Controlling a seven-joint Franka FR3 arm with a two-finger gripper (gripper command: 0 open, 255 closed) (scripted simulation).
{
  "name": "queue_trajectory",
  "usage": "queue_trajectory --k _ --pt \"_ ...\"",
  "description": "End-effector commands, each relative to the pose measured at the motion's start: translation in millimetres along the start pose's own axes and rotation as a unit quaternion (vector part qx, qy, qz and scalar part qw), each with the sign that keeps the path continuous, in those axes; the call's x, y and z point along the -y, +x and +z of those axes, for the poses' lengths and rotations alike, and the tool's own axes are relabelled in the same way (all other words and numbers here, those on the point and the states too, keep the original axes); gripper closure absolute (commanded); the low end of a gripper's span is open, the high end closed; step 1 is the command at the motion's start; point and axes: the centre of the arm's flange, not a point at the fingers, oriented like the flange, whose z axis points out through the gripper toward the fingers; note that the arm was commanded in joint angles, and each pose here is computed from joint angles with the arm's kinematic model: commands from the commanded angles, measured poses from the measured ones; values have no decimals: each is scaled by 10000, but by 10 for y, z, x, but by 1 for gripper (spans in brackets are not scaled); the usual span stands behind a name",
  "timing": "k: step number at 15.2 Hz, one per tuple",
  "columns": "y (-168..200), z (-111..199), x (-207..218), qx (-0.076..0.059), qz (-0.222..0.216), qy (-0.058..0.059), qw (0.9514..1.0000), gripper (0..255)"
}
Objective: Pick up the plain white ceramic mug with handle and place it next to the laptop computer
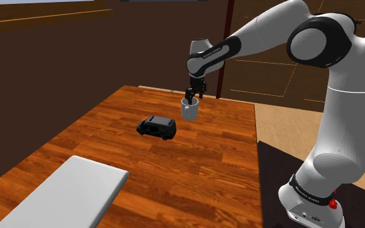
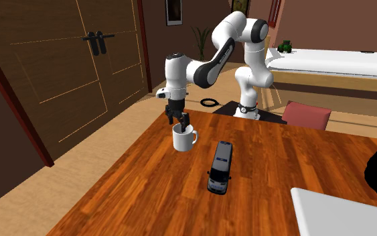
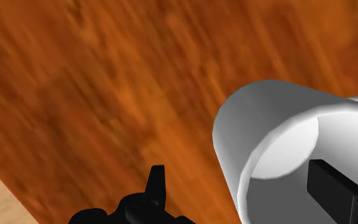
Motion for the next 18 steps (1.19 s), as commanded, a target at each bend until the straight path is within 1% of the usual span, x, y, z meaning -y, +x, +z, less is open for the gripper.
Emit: queue_trajectory --k 1,8,9,18 --pt "-10 102 -1 -2 1 0 10000 0" --pt "-10 101 -1 -2 0 0 10000 0" --pt "-10 101 -1 -2 0 0 10000 255" --pt "-10 102 -1 -2 1 0 10000 255"
